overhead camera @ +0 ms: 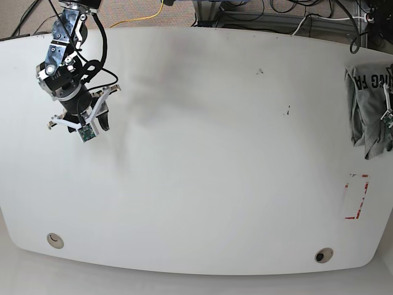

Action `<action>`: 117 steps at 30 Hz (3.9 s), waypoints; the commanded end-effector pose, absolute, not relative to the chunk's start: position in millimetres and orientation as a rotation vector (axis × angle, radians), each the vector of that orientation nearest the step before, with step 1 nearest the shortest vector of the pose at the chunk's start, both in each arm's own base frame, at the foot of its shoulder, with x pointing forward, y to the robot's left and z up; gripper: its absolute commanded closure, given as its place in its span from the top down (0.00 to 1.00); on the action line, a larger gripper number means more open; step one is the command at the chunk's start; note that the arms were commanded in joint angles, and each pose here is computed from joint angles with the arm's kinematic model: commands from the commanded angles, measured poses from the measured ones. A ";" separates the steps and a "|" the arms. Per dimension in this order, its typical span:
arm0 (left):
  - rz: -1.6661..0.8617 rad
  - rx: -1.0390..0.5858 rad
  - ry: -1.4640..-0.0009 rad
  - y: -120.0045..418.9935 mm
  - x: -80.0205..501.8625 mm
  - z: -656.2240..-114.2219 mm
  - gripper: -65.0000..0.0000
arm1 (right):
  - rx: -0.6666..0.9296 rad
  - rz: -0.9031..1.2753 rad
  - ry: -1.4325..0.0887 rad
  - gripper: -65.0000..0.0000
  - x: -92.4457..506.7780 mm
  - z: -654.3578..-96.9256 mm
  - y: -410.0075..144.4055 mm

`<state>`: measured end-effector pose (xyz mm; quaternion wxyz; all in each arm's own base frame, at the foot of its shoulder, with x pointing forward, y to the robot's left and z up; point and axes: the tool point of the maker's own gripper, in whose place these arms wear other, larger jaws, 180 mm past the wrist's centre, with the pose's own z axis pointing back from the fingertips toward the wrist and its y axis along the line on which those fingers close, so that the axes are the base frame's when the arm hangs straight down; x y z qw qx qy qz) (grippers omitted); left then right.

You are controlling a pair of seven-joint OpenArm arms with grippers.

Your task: Layout the t-shirt on the table in an organized manner, then fold the t-shirt properly

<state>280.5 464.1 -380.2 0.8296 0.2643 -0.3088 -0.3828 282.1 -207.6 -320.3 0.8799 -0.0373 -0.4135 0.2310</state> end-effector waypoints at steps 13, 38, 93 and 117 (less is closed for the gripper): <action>-0.662 0.529 -1.039 417.4 370.0 -288.8 0.18 | -0.116 0.495 -0.984 0.28 310.3 -283.5 -209.2; -0.306 0.103 -1.536 162.3 393.2 -265.4 0.18 | 0.118 0.465 -1.416 0.28 338.1 -290.6 -160.0; -0.270 -0.110 -0.513 141.9 -76.5 -411.0 0.18 | 0.343 -0.171 -0.670 0.28 -58.8 -391.8 -184.4; -0.230 -0.152 -0.300 120.6 -83.6 -547.1 0.18 | 0.343 -0.161 -0.441 0.28 -81.9 -517.7 -181.9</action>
